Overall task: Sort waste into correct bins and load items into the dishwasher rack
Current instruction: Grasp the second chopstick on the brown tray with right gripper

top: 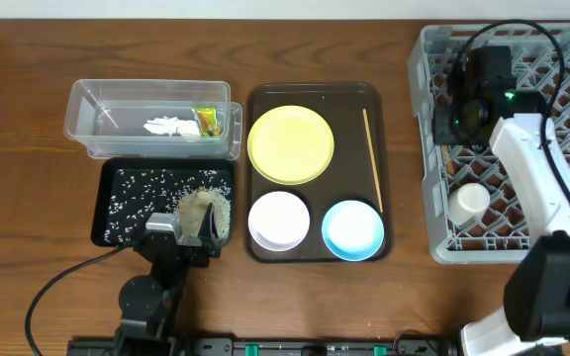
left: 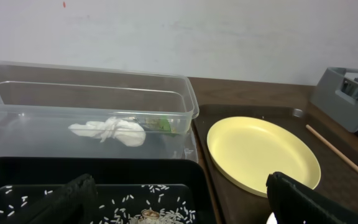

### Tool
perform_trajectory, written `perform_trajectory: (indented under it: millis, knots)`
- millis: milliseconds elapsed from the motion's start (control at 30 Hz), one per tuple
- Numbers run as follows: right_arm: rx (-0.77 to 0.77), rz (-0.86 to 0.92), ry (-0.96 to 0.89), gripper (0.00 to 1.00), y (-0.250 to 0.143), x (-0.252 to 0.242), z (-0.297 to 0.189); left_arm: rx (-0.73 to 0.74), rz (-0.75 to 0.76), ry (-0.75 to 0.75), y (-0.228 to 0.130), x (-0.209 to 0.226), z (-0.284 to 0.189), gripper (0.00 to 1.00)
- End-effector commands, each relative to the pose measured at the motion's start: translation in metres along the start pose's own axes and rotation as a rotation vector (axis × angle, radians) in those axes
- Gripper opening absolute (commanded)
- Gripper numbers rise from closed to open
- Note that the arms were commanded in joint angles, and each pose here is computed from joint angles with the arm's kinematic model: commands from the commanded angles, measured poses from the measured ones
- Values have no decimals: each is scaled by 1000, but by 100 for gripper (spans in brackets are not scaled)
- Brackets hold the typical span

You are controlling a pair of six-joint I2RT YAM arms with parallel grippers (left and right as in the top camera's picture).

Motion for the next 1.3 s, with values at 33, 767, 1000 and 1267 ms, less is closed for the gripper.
perform_trajectory:
  millis: [33,767,1000,1267]
  knots:
    - [-52,-94,229,61,-10,57,-54,36,5,10,-15,1,2,90]
    - [81,-57,-42,48,-62,106,89,36,5,10,-15,1,2,90]
    - [156,-87,-68,29,-79,102,117,36,5,10,-15,1,2,90]
    - [192,-90,-71,18,-86,100,115,36,5,10,-15,1,2,90]
Point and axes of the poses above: each gripper's point midway between its finger pads, its own z axis out along the fingers, its own x axis along the line the jaws close on, y = z × x, the point moved 3 cm from there along -z, back along the fingers, and after that the axes turned 11 degrees about z, right-handed, at the moved point
